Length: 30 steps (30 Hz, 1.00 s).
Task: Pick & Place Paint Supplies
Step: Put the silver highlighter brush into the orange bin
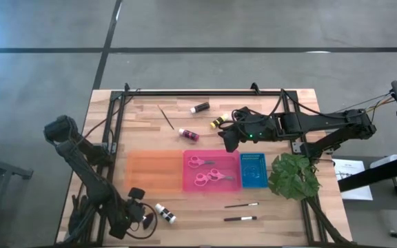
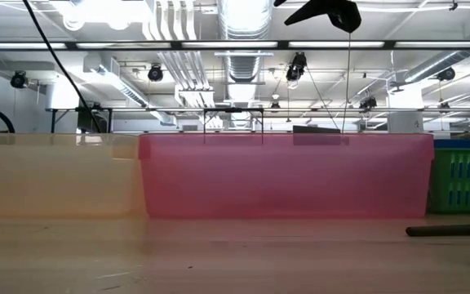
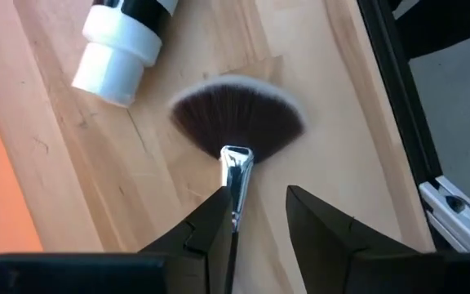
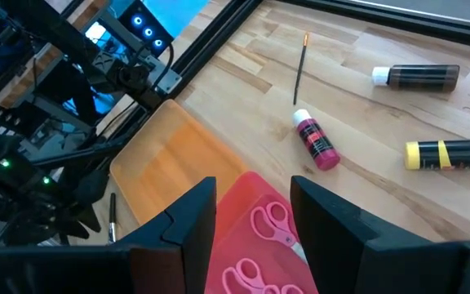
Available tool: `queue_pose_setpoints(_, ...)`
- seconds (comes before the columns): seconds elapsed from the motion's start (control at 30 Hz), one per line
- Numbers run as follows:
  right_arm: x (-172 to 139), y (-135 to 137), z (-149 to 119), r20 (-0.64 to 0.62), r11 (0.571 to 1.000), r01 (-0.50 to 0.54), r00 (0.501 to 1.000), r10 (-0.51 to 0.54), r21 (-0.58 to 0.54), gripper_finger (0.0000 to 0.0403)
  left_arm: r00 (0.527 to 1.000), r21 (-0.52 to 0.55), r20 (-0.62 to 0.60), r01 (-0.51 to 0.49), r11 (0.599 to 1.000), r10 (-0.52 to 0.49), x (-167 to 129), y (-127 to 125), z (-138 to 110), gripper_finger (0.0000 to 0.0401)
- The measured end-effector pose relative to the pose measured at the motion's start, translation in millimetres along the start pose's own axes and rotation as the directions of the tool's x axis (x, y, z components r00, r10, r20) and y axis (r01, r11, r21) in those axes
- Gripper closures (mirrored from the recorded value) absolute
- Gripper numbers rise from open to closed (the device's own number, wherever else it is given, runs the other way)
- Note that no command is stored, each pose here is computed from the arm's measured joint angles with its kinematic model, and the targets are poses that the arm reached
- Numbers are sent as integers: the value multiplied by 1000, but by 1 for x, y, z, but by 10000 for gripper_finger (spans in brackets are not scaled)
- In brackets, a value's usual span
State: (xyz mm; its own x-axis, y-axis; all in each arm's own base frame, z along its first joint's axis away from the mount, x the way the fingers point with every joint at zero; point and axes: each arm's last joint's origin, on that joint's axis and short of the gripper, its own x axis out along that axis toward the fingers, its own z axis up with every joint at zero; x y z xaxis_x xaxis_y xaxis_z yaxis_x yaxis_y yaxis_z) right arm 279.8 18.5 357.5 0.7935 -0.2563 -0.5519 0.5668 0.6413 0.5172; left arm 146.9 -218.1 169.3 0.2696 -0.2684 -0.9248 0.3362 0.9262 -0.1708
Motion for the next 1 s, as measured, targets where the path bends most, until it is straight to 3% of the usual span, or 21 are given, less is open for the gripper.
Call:
queue_pose_setpoints(0.53, 0, -2, -2, -14, 1000, 22, 1000, -22, 1, 246, 1000, -9, -19, 0, 1000, 0, 19, 2, -4, 276)
queue_pose_setpoints(1.0, 0, -3, -2, -19, 1000, 28, 999, -28, 3, 246, 995, -38, -67, -80, 996, 78, 36, 4, -6, 276)
